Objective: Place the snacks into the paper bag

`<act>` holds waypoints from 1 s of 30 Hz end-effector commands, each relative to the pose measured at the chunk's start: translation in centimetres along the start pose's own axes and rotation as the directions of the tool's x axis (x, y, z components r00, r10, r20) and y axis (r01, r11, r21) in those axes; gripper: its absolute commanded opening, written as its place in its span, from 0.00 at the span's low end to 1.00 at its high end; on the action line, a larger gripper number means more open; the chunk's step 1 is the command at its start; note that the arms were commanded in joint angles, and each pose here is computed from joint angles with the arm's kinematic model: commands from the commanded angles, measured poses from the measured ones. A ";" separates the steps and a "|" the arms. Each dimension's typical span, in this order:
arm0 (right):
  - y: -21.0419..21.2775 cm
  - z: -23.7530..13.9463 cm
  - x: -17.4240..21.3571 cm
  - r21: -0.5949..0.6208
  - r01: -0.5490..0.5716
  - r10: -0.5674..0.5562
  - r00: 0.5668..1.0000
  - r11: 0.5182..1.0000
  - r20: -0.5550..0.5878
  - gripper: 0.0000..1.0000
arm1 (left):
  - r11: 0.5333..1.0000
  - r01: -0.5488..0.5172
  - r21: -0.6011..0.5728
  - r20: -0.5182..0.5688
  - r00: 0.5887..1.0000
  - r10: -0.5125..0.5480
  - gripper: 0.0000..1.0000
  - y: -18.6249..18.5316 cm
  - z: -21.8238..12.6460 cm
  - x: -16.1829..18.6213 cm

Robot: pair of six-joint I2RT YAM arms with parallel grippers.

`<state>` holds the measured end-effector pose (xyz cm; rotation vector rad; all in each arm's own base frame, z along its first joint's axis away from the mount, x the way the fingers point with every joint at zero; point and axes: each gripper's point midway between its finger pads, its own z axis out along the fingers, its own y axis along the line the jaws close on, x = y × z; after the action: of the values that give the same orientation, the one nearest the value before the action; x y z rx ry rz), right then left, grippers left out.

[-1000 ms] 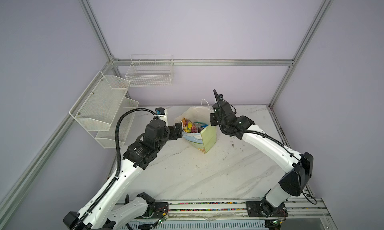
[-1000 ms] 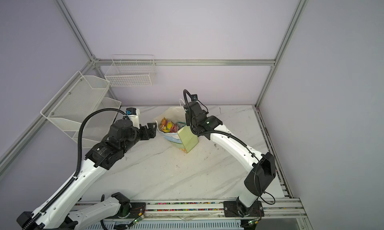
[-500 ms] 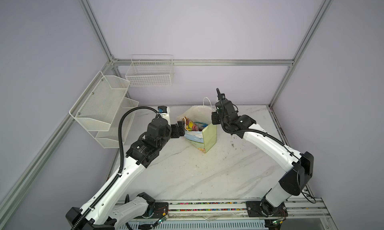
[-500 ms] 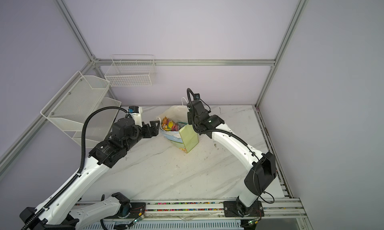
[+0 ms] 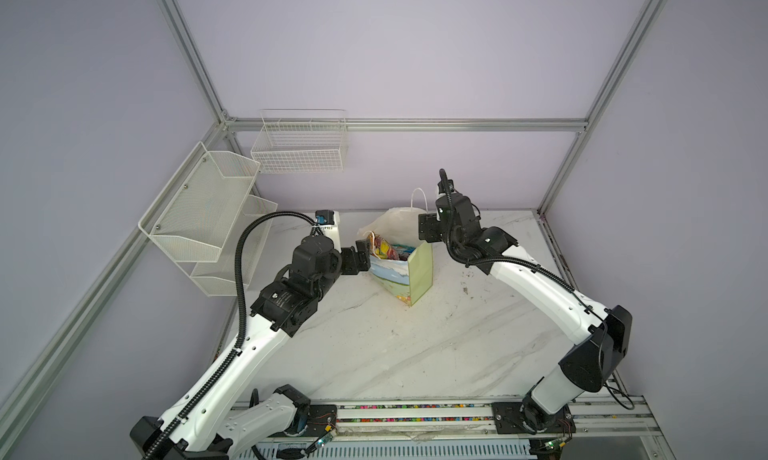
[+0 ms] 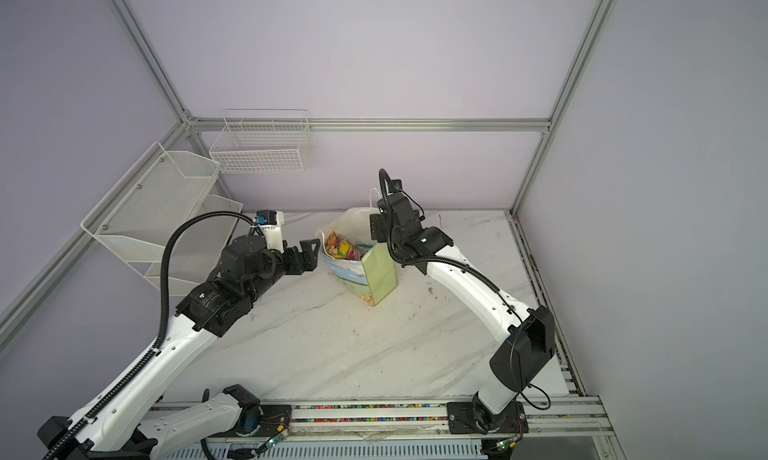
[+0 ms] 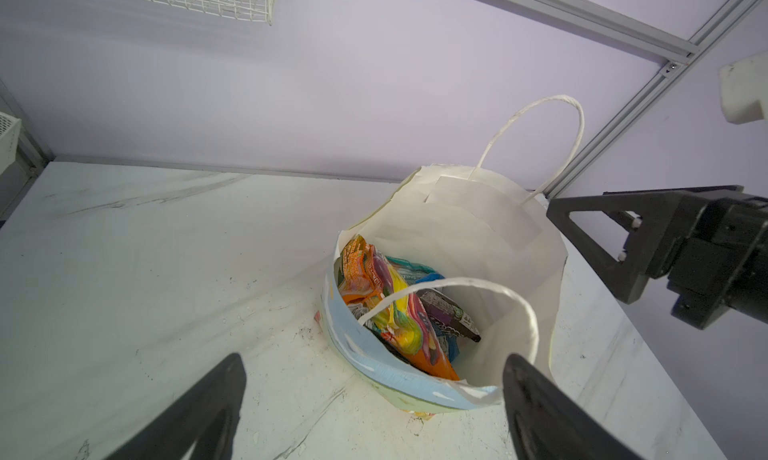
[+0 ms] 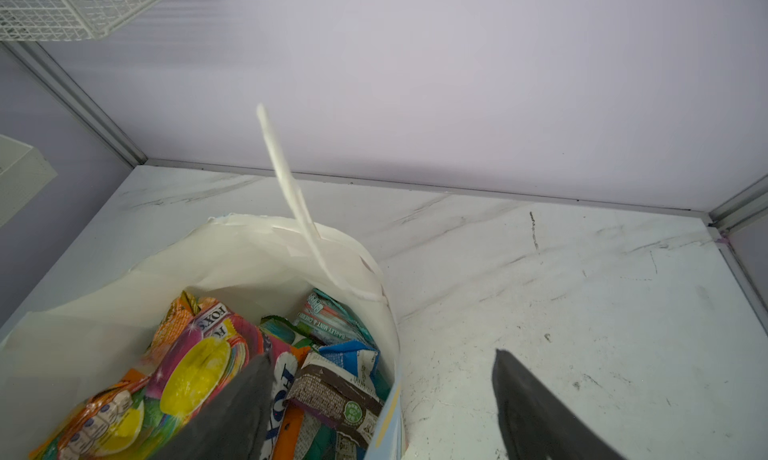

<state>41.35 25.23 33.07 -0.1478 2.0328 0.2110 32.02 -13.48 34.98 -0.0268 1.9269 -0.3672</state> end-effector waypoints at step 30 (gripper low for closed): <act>-15.4 -11.7 -4.3 0.127 -0.285 0.219 0.900 0.950 0.376 0.97 | 0.921 -0.069 -0.384 0.111 0.987 0.120 1.00 7.9 -2.9 -0.6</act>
<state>36.10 8.37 40.34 0.2250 1.7233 0.1548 30.76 -6.05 34.78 -0.1797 1.8544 0.0295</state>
